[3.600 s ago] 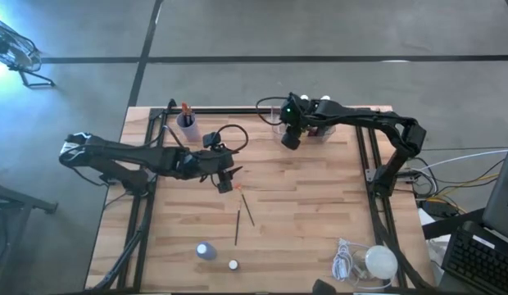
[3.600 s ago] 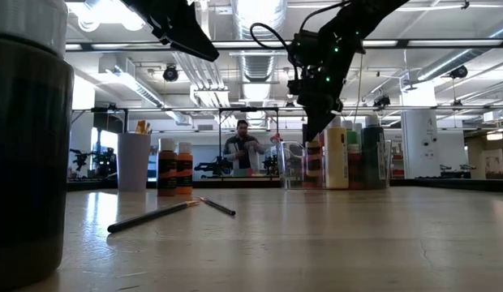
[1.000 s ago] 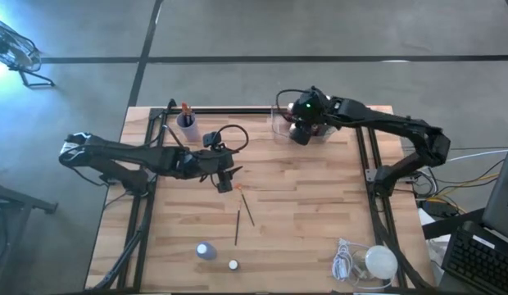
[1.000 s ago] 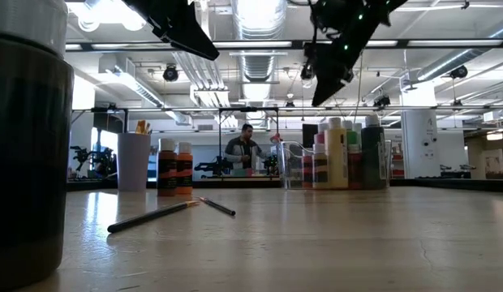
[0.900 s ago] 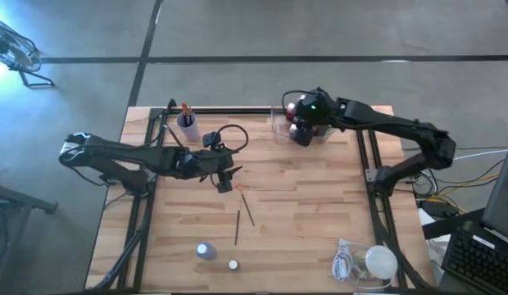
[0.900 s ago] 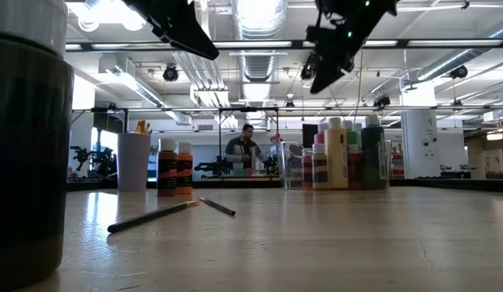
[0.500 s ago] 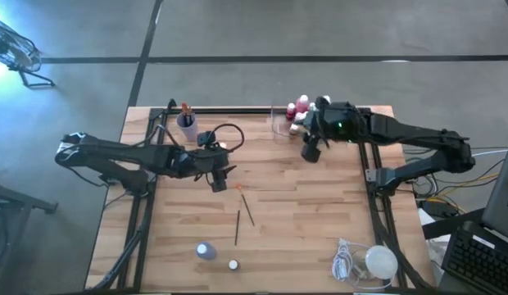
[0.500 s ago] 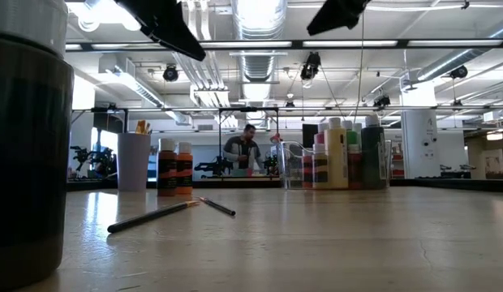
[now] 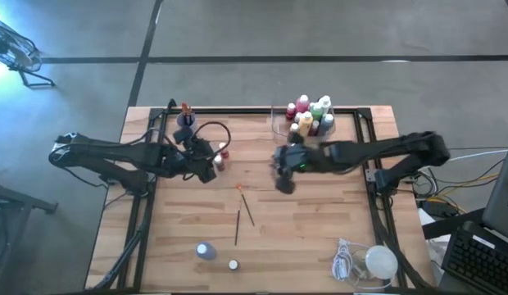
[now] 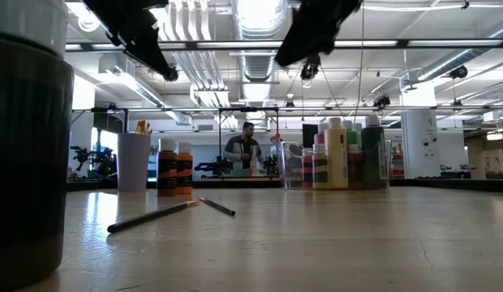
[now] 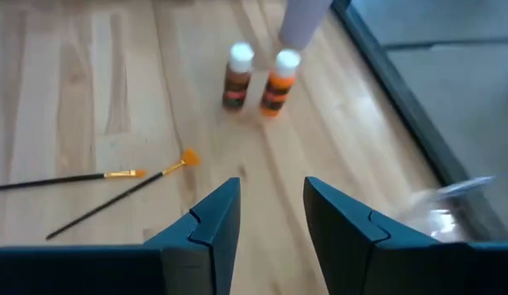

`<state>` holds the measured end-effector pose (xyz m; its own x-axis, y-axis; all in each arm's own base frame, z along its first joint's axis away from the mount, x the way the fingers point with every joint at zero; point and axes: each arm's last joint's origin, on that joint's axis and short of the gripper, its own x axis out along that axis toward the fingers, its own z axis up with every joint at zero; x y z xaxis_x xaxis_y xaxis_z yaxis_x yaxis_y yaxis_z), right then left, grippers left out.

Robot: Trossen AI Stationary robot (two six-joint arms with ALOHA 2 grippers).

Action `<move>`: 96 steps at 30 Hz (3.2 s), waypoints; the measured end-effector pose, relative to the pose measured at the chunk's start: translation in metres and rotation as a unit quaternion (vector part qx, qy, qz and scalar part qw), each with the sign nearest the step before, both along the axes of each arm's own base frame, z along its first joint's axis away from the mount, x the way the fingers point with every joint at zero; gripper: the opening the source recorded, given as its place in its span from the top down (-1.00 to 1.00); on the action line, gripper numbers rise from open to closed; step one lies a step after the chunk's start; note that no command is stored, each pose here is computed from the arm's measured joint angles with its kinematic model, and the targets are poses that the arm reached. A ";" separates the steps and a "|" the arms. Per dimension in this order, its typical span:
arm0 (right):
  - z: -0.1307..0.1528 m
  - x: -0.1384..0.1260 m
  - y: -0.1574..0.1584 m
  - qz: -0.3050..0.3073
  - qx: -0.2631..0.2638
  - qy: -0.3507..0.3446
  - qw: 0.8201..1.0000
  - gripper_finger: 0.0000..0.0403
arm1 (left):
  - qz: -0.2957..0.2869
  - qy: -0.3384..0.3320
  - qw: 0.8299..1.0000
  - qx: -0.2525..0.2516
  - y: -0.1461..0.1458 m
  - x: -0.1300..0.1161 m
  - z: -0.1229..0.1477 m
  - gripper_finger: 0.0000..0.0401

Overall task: Pick & Place Paint Supplies
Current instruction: Put the gold paint brush into the violet cup

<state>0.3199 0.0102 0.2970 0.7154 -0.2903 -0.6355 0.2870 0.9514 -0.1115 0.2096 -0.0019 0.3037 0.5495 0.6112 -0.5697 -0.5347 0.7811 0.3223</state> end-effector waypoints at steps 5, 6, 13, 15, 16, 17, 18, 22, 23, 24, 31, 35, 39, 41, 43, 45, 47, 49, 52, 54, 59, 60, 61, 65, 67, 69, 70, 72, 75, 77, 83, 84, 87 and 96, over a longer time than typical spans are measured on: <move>-0.040 0.031 0.008 -0.013 0.026 0.023 0.999 0.28 | 0.019 -0.033 0.999 0.016 0.003 -0.014 -0.009 -0.18; -0.045 0.037 0.010 -0.015 0.030 0.023 0.999 0.27 | 0.015 -0.044 0.999 0.018 0.003 -0.017 -0.012 -0.18; -0.062 0.066 0.020 -0.003 0.064 0.000 0.998 0.22 | -0.037 -0.154 0.986 0.046 0.004 -0.037 -0.034 -0.18; -0.061 0.066 0.020 -0.008 0.063 0.021 0.998 0.23 | -0.060 -0.187 0.980 0.025 0.003 -0.042 -0.043 -0.18; -0.059 0.065 0.019 -0.013 0.062 0.032 0.997 0.25 | -0.076 -0.196 0.978 0.006 0.002 -0.044 -0.047 -0.18; -0.056 0.063 0.019 -0.022 0.062 0.036 0.997 0.27 | -0.092 -0.196 0.976 -0.013 0.001 -0.045 -0.052 -0.18; -0.053 0.059 0.018 -0.036 0.054 0.043 0.997 0.29 | -0.105 -0.193 0.975 -0.031 0.000 -0.046 -0.057 -0.18; -0.034 0.033 0.011 -0.134 0.007 0.056 0.989 0.36 | -0.124 -0.165 0.975 -0.082 -0.002 -0.047 -0.068 -0.18; -0.031 0.024 0.009 -0.160 -0.001 0.058 0.985 0.38 | -0.124 -0.159 0.975 -0.090 -0.002 -0.047 -0.070 -0.18; -0.027 0.015 0.008 -0.182 -0.005 0.058 0.982 0.39 | -0.123 -0.153 0.976 -0.097 -0.002 -0.046 -0.071 -0.18; -0.010 -0.039 0.000 -0.265 0.001 0.021 0.964 0.36 | -0.069 -0.169 0.977 -0.114 -0.002 -0.028 -0.061 -0.18; -0.009 -0.062 -0.002 -0.267 0.009 -0.003 0.964 0.29 | -0.146 -0.092 0.982 -0.076 -0.008 -0.005 -0.057 -0.18; -0.010 -0.082 -0.004 -0.266 0.022 -0.038 0.963 0.23 | -0.261 0.029 0.965 -0.016 -0.012 0.017 -0.051 -0.18; -0.013 -0.090 -0.005 -0.265 0.027 -0.050 0.963 0.21 | -0.291 0.063 0.955 -0.010 -0.015 0.027 -0.049 -0.18; -0.017 -0.097 -0.006 -0.264 0.030 -0.061 0.962 0.20 | -0.323 0.091 0.942 -0.001 -0.017 0.038 -0.046 -0.18; -0.020 -0.102 -0.006 -0.260 0.030 -0.069 0.963 0.19 | -0.352 0.117 0.929 0.001 -0.019 0.049 -0.046 -0.18; -0.024 -0.106 -0.007 -0.256 0.028 -0.077 0.963 0.17 | -0.383 0.142 0.913 0.001 -0.021 0.059 -0.049 -0.18; -0.028 -0.109 -0.007 -0.251 0.027 -0.080 0.964 0.17 | -0.404 0.165 0.900 0.003 -0.023 0.069 -0.054 -0.18; -0.033 -0.112 -0.007 -0.247 0.025 -0.083 0.965 0.19 | -0.415 0.207 0.886 0.000 -0.024 0.083 -0.065 -0.17; -0.035 -0.113 -0.008 -0.245 0.021 -0.080 0.966 0.22 | -0.416 0.245 0.876 -0.010 -0.025 0.090 -0.075 -0.14; -0.037 -0.113 -0.008 -0.241 0.016 -0.072 0.968 0.28 | -0.430 0.326 0.842 -0.022 -0.026 0.104 -0.098 0.02; -0.038 -0.113 -0.008 -0.240 0.015 -0.072 0.968 0.29 | -0.430 0.337 0.837 -0.025 -0.026 0.106 -0.101 0.05; -0.038 -0.113 -0.007 -0.240 0.015 -0.071 0.968 0.30 | -0.428 0.348 0.834 -0.029 -0.025 0.108 -0.105 0.08; -0.037 -0.112 -0.007 -0.239 0.015 -0.072 0.968 0.32 | -0.420 0.360 0.832 -0.037 -0.020 0.114 -0.113 0.16; -0.037 -0.112 -0.007 -0.239 0.015 -0.072 0.968 0.31 | -0.420 0.361 0.832 -0.035 -0.016 0.116 -0.116 0.17; -0.038 -0.112 -0.007 -0.238 0.015 -0.071 0.968 0.28 | -0.421 0.361 0.831 -0.032 -0.011 0.119 -0.119 0.17; -0.037 -0.112 -0.007 -0.238 0.015 -0.071 0.968 0.27 | -0.420 0.360 0.833 -0.032 -0.009 0.120 -0.121 0.17; -0.038 -0.112 -0.007 -0.237 0.014 -0.070 0.969 0.23 | -0.418 0.358 0.834 -0.029 -0.003 0.123 -0.123 0.18; -0.038 -0.112 -0.007 -0.236 0.012 -0.069 0.969 0.18 | -0.427 0.366 0.827 -0.021 0.000 0.125 -0.128 0.18; -0.037 -0.112 -0.007 -0.235 0.011 -0.069 0.970 0.16 | -0.433 0.368 0.822 -0.017 0.000 0.127 -0.131 0.17; -0.037 -0.112 -0.007 -0.233 0.010 -0.068 0.970 0.13 | -0.441 0.360 0.822 -0.009 0.000 0.132 -0.137 0.17; -0.037 -0.112 -0.007 -0.233 0.010 -0.068 0.970 0.13 | -0.440 0.360 0.822 -0.009 0.001 0.133 -0.138 0.17; -0.037 -0.112 -0.007 -0.233 0.010 -0.068 0.970 0.16 | -0.441 0.366 0.819 -0.009 0.006 0.133 -0.141 0.17; -0.038 -0.112 -0.007 -0.231 0.007 -0.065 0.971 0.26 | -0.451 0.360 0.815 -0.047 0.023 0.135 -0.150 0.17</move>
<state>0.2074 0.0028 0.2591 0.5858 -0.5911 -0.5544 0.6943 0.7189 -0.0329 0.3444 0.0214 0.1538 0.2534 0.0787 -0.9642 0.5720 0.7916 0.2149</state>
